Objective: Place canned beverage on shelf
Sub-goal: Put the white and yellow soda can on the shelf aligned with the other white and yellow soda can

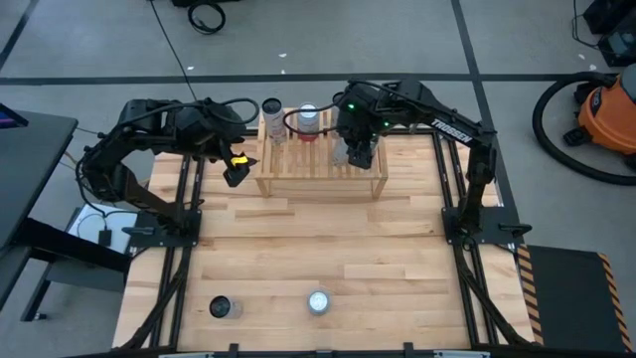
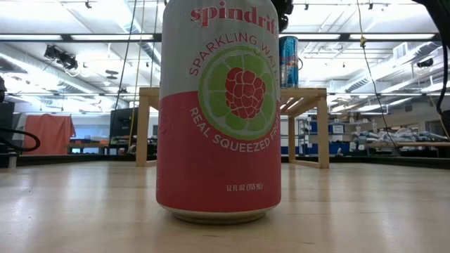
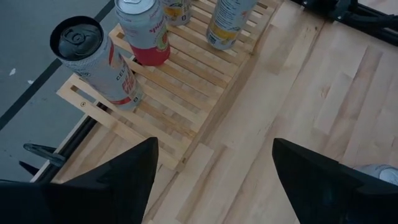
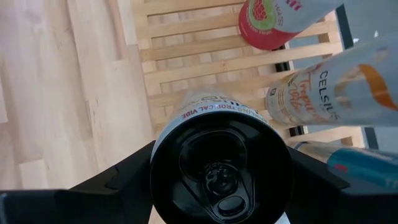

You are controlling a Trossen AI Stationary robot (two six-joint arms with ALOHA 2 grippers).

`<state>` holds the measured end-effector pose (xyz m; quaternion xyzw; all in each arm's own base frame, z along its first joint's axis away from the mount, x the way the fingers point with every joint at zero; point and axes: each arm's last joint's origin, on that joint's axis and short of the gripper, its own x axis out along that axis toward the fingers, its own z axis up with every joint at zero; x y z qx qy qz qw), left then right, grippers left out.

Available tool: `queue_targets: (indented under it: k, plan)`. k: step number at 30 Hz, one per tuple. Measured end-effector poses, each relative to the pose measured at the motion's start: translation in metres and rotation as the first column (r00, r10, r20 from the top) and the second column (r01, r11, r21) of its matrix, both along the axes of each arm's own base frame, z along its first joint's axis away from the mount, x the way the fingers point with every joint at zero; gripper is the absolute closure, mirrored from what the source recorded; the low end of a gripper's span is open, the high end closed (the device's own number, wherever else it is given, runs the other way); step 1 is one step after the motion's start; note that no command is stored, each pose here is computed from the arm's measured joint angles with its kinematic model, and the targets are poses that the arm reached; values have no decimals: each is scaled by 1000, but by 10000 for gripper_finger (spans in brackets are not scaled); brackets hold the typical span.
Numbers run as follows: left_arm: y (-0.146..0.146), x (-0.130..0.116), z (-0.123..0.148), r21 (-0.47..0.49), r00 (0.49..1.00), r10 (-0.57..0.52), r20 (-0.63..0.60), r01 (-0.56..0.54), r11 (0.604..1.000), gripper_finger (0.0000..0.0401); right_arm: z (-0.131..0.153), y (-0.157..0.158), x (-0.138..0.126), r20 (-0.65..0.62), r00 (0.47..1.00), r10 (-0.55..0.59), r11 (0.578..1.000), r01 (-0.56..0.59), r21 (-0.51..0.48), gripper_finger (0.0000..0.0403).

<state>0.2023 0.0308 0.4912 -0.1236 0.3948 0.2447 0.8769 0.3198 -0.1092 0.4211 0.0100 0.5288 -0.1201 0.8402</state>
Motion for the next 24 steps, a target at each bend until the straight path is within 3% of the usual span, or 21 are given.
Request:
queue_targets:
  k: [10,24]
  plan:
    - [0,0,0,0,1000,0,0,0,1000,83,0,-1,0,-7,1000,31,999,-31,-21,115]
    - [0,0,0,0,1000,-1,-1,1,1000,83,-1,-1,2,0,999,33,999,-33,-20,73]
